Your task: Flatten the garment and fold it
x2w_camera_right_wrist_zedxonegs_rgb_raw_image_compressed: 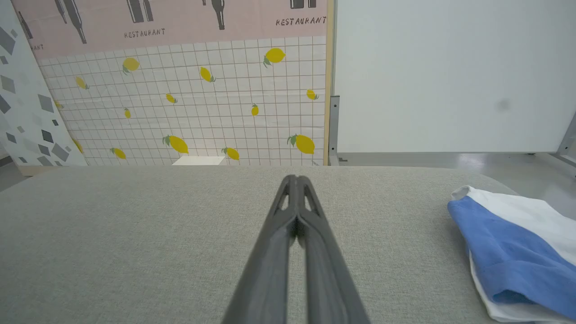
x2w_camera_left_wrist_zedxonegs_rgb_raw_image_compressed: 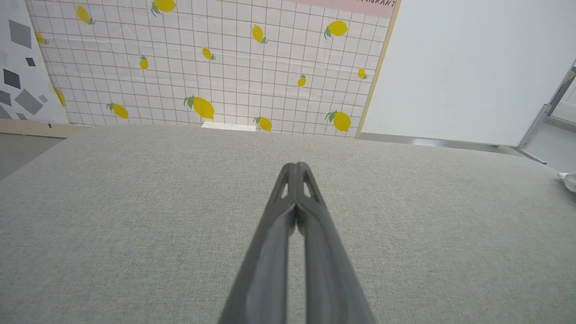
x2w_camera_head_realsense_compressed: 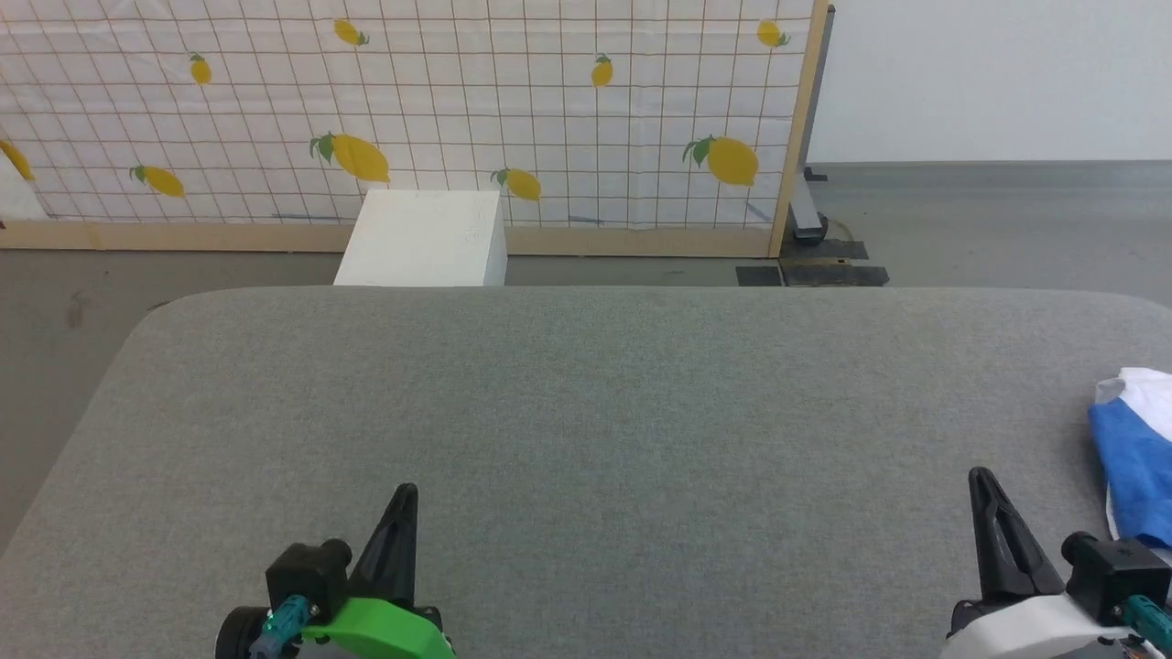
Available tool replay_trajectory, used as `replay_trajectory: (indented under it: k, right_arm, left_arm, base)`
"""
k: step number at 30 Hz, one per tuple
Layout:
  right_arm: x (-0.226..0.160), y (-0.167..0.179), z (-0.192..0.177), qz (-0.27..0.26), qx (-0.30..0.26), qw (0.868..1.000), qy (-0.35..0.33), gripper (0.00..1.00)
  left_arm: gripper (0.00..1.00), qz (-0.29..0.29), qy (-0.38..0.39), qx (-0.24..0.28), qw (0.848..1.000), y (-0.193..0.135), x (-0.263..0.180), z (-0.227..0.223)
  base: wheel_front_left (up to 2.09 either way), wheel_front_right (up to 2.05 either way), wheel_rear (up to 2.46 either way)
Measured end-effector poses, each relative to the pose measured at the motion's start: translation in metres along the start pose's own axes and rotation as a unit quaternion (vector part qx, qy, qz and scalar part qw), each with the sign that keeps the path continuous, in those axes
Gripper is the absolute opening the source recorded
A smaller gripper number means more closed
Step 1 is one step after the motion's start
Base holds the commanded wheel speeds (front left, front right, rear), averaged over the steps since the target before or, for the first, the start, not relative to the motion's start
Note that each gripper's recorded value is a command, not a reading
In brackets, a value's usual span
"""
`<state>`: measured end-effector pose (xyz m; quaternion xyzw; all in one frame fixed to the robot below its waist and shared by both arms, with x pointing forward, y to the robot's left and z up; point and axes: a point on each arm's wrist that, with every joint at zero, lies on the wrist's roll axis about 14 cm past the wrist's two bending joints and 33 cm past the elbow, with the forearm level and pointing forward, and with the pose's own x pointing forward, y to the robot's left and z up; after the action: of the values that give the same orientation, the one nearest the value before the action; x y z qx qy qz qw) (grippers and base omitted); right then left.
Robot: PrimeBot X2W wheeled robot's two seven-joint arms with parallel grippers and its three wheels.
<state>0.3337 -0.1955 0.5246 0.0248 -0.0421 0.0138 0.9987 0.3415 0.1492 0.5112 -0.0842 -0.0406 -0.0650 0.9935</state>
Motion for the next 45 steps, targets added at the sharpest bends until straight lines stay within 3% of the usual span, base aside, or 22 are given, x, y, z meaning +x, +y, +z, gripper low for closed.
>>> replay_trajectory:
  k: [45]
  right_arm:
    - [0.014, 0.014, -0.005, 0.021, -0.016, 0.999, 0.025, 0.0]
  left_arm:
    - [0.0, 0.021, 0.023, 0.041, 0.999, 0.011, 0.011, 0.004]
  base:
    - [0.0, 0.0, 0.0]
